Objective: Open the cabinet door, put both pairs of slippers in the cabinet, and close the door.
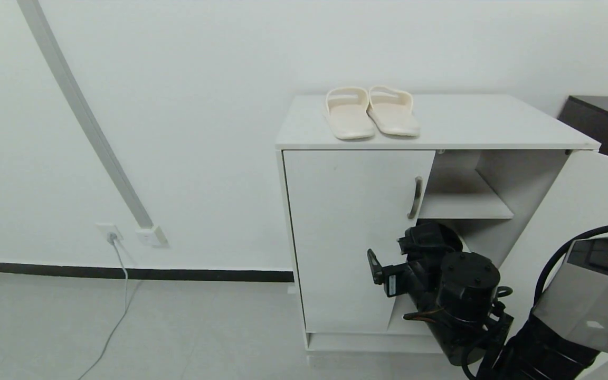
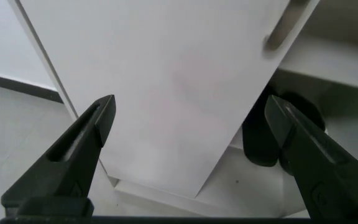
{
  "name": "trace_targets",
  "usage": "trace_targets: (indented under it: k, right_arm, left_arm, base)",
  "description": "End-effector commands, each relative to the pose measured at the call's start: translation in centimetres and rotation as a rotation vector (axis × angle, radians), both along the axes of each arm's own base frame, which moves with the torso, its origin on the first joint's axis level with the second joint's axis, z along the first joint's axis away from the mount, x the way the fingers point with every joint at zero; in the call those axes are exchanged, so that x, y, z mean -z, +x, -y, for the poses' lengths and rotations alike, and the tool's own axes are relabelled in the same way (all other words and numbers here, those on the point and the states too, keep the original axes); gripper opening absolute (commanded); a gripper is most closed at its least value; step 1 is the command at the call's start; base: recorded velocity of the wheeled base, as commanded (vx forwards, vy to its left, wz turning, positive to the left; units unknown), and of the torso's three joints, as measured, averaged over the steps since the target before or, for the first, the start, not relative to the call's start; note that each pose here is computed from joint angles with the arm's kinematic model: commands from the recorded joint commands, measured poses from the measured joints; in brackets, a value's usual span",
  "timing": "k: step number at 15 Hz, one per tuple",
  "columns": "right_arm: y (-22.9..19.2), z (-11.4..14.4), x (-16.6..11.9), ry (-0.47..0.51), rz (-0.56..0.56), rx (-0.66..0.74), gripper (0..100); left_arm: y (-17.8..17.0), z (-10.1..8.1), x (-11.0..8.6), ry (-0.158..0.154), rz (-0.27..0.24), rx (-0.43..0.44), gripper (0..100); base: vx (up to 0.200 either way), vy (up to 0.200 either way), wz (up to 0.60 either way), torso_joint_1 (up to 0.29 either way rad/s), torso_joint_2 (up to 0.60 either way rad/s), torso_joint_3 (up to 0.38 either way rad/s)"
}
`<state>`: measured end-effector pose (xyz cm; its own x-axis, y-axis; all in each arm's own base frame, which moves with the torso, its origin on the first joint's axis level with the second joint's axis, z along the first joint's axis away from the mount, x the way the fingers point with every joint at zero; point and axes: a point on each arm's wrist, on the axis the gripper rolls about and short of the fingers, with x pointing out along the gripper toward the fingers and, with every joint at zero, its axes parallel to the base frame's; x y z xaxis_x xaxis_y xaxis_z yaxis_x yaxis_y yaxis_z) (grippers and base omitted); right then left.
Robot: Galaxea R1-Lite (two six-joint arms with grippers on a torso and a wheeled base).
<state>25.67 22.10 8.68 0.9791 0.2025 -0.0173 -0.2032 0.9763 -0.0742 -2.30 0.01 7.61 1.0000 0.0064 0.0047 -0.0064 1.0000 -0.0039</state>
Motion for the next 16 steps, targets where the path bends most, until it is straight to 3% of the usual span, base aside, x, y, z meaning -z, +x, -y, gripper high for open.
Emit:
trace_targets:
  k: [1, 16]
  right_arm:
    - [-0.01, -0.01, 0.13, -0.004, -0.003, -0.002, 100]
    - [-0.17, -0.08, 0.35, -0.008, -0.01, -0.008, 100]
  left_arm:
    - [0.01, 0.0, 0.0, -0.001, -0.002, -0.001, 0]
    - [0.01, 0.0, 0.0, -0.001, -0.002, 0.0, 0]
  base:
    - [0.0, 0.0, 0.0, 0.178, -0.49, -0.32]
    - [0.0, 0.0, 0.0, 0.222, -0.54, -0.319]
